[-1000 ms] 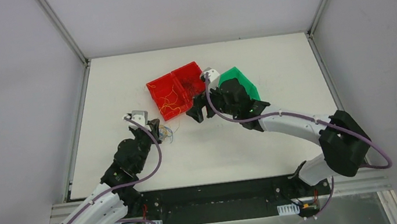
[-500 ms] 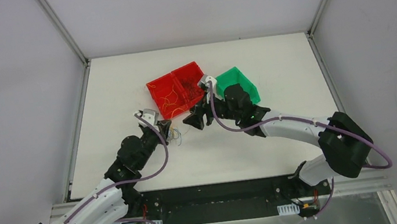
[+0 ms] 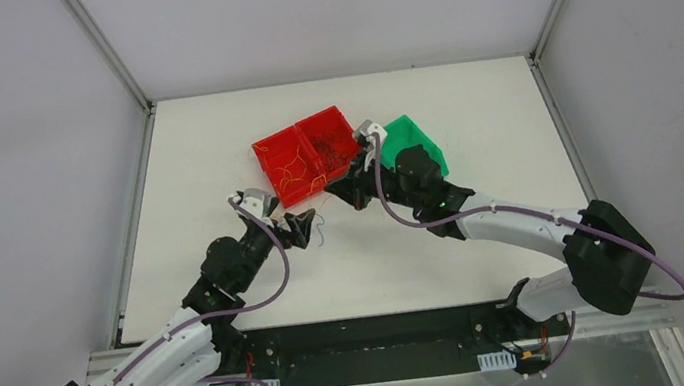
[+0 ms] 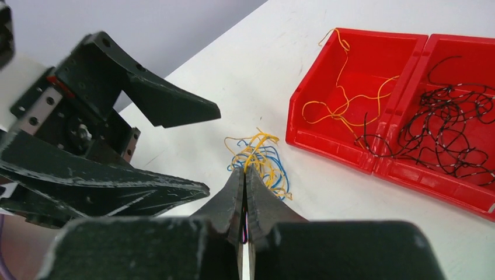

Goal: Untangle the cables

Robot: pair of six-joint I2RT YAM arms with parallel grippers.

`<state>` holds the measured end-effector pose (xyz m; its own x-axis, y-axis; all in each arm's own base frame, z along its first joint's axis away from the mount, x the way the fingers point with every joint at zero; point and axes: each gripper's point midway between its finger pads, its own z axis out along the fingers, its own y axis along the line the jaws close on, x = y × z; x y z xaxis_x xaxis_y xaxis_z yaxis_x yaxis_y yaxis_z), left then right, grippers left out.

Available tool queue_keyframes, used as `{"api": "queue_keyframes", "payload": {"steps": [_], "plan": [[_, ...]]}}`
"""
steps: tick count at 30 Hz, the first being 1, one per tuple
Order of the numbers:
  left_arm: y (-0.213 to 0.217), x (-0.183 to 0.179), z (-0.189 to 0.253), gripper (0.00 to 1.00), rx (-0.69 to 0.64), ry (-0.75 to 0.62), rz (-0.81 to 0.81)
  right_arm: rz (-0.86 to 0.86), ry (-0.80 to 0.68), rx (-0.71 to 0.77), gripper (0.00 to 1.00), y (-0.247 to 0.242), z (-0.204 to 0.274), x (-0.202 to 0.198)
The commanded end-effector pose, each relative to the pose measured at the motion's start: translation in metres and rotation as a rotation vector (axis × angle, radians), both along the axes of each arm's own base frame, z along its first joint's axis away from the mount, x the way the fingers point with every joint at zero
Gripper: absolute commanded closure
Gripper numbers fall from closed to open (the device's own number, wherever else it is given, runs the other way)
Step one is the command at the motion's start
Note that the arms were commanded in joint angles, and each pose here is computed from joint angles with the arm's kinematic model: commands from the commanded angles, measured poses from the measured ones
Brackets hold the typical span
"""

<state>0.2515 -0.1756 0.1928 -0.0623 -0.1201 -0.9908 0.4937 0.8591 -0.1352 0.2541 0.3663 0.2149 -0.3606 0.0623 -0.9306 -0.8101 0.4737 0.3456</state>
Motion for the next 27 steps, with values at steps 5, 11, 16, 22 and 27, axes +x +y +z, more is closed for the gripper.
{"api": "queue_keyframes", "payload": {"steps": [5, 11, 16, 22, 27], "plan": [[0.016, 0.009, 0.011, 0.1, -0.024, -0.057, 0.095, -0.065, -0.023, 0.144, 1.0, 0.0, 0.093, 0.01], [0.02, 0.008, 0.01, 0.11, -0.039, -0.064, 0.113, -0.21, 0.002, 0.076, 1.0, -0.02, 0.128, 0.028], [0.006, 0.007, 0.007, 0.12, -0.027, -0.038, 0.045, -0.397, -0.001, 0.052, 1.0, -0.065, 0.133, 0.039], [-0.025, 0.007, -0.005, 0.15, 0.011, 0.004, -0.092, -0.41, 0.038, -0.008, 1.0, -0.094, 0.095, 0.014], [-0.049, 0.007, -0.011, 0.16, 0.026, 0.032, -0.193, -0.412, 0.077, 0.091, 1.0, -0.115, 0.091, -0.012]]}}
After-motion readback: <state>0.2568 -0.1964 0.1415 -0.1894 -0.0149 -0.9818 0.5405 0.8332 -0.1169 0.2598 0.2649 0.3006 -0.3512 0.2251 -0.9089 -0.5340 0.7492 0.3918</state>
